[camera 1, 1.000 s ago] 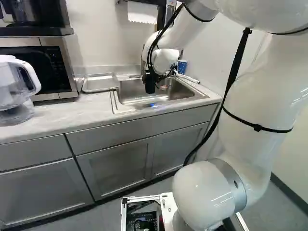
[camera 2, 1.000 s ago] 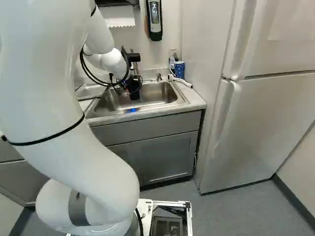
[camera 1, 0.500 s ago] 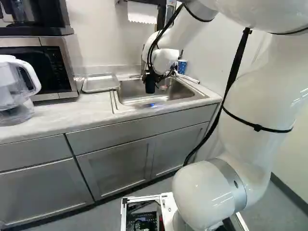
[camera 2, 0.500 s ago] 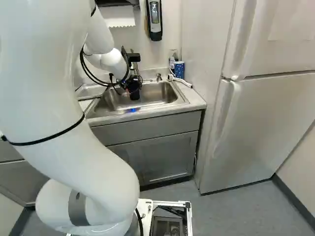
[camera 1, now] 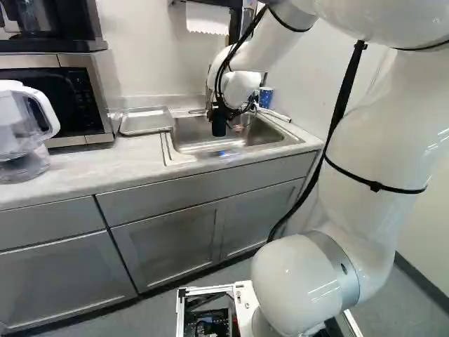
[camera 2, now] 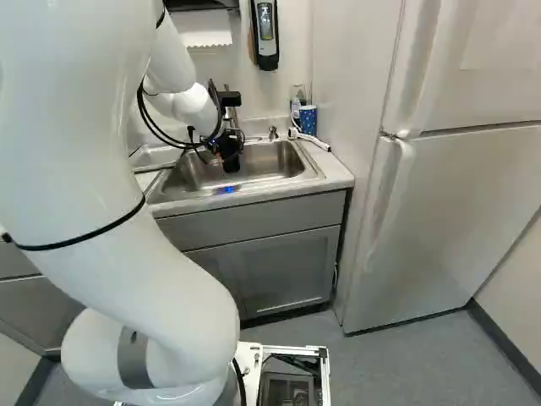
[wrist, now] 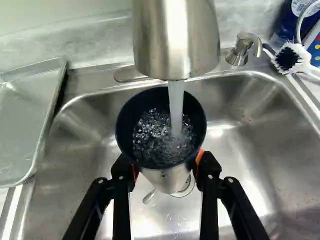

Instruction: Rinse the cup and place it in the tray

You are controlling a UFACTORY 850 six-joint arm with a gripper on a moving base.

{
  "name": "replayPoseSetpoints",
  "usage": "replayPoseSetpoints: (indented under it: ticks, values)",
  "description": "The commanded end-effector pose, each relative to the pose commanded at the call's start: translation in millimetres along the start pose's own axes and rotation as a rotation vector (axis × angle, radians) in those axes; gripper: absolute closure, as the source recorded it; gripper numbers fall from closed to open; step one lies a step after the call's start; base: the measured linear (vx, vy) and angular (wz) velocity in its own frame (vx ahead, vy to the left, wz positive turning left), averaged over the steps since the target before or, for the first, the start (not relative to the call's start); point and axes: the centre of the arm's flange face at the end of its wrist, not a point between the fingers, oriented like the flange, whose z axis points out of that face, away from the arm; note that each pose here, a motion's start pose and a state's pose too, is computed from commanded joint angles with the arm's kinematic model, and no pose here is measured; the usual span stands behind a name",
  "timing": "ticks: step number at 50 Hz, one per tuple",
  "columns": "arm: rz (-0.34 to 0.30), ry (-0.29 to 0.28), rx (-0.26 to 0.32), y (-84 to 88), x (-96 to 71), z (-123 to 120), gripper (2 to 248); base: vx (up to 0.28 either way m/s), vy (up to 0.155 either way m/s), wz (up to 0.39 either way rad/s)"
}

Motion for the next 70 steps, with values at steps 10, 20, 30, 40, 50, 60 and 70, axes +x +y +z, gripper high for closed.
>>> replayPoseSetpoints:
  ticks: [10,20,30,40,50,60,70]
  values:
    - [0.000,0.000,0.000,0.0,0.0,0,127,0.000,0.000,0.000]
    - [0.000,0.000,0.000,0.0,0.0,0,127,0.000,0.000,0.000]
    - [0.000,0.000,0.000,0.0,0.0,0,127,0.000,0.000,0.000]
    - [0.000,0.000,0.000,0.0,0.0,0,127,0.000,0.000,0.000]
    - [-0.004,0.000,0.005,-3.4,0.2,0,127,0.000,0.000,0.000]
    - [-0.022,-0.001,0.025,-17.4,1.2,3,127,0.000,0.000,0.000]
    - [-0.042,-0.001,0.047,-33.3,2.3,5,127,0.000,0.000,0.000]
